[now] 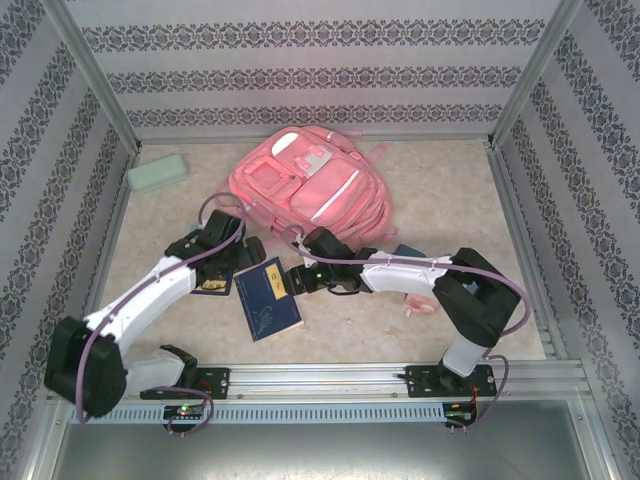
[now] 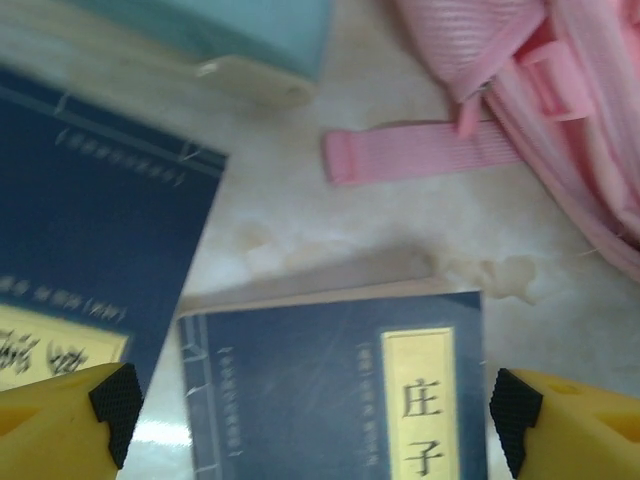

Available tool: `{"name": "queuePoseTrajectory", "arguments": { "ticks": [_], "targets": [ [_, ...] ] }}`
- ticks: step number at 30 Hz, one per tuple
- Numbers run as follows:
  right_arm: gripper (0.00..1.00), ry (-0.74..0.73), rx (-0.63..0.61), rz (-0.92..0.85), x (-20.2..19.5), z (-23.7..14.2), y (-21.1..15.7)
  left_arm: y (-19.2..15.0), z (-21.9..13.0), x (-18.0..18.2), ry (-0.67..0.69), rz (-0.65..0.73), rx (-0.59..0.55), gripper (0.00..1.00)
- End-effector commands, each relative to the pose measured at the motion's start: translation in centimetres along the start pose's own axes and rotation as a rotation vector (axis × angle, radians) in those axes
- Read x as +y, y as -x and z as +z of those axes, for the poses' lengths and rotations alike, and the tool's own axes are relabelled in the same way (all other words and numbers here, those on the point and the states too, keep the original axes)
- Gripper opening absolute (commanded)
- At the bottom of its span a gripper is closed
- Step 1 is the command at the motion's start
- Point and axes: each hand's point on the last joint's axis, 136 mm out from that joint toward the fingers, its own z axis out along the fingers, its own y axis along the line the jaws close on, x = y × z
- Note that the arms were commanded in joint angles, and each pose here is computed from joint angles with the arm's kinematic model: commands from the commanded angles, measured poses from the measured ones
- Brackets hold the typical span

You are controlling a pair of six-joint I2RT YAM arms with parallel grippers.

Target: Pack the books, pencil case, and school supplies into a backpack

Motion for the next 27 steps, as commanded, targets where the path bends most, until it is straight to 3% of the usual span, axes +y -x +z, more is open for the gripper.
{"name": "queuePoseTrajectory", "arguments": {
  "ticks": [1,6,15,27],
  "targets": [
    [0.5,0.001,0.051,-0.019,0.2,0.9,-0.3,-0.3,-0.3,1.6,0.007,-0.112,-0.051,0.9],
    [0.44,-0.045,0.101,-0.009,-0.9,2.4,-0.8,-3.6,0.5,2.6,-0.042,-0.167,0.025,0.84],
    [0.24,-0.098,0.14,0.001,-2.5,3.4,-1.8,-8.1,3.0,2.9,-0.139,-0.262,0.152,0.69],
    [0.23,-0.087,0.159,0.008,-2.4,3.7,-2.3,-9.6,5.1,0.4,-0.309,-0.287,0.217,0.47]
  ]
}}
